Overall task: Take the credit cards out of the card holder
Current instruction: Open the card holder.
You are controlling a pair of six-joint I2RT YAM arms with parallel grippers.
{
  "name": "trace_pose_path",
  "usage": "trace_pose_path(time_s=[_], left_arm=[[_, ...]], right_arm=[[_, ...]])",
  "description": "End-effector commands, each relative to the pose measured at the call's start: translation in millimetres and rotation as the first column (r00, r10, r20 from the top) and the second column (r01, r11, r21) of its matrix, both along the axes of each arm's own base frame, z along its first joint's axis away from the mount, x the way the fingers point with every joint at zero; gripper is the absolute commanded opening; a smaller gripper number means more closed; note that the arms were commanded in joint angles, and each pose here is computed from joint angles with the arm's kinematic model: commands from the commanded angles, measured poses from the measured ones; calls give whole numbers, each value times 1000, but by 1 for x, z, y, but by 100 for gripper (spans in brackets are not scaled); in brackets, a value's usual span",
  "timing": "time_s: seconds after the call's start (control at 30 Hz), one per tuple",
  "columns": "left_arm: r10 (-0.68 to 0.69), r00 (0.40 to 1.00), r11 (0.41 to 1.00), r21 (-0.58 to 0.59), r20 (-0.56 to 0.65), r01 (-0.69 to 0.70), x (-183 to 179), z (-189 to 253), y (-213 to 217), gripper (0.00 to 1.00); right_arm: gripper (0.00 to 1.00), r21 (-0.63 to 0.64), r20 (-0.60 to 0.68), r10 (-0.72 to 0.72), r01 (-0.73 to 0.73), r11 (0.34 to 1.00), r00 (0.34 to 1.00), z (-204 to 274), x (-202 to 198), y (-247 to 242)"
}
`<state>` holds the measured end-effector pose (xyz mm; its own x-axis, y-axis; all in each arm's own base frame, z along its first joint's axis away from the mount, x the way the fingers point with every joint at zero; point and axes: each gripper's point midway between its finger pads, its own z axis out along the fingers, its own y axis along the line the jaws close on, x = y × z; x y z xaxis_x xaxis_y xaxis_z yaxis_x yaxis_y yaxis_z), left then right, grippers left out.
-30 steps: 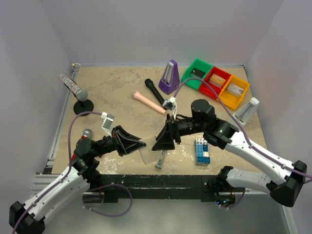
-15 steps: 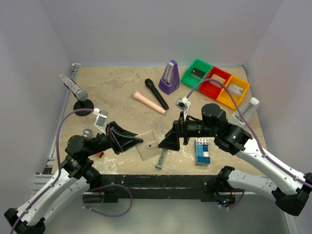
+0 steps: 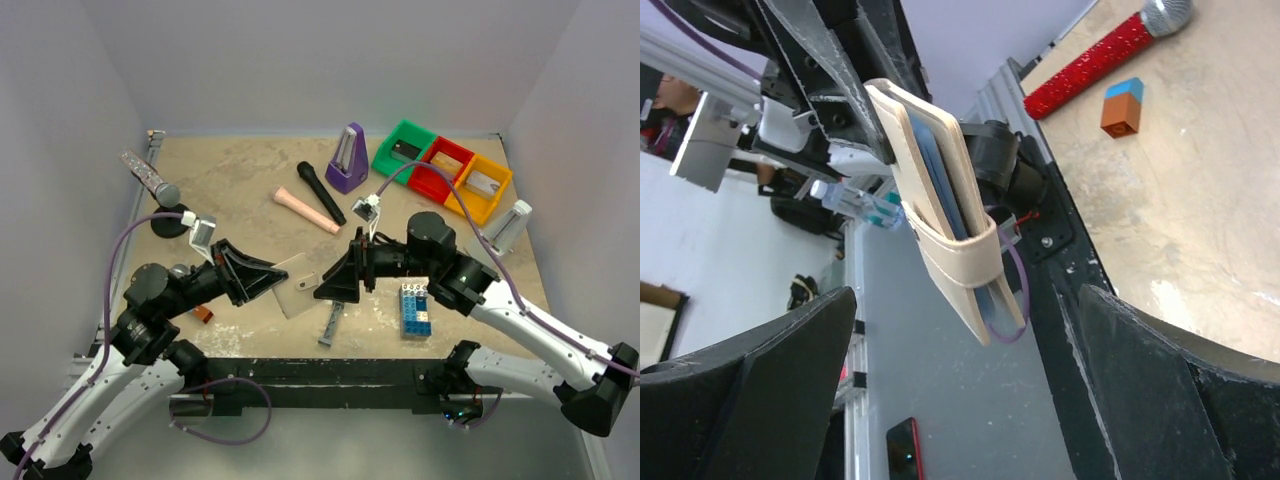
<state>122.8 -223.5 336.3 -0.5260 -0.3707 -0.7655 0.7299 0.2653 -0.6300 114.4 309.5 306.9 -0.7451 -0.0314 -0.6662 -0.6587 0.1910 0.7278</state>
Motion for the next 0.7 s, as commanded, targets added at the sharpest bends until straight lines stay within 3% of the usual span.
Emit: trace_pose_path(time_s=[0.0,0.23,0.67], left_arm=[[7,999,999,-32,31,-6,-3,12,3,0],[4,999,996,-91,55,1,-4,20,3,0],[76,997,986,-152,30,-70,10,27,7,0]], right_arm=[[99,100,4,77,-78,992,997,23,-4,13],[95,87,-34,100,-97,991,994,10,-1,22],[49,134,-52,200,-192,972,978,14,-15,34]])
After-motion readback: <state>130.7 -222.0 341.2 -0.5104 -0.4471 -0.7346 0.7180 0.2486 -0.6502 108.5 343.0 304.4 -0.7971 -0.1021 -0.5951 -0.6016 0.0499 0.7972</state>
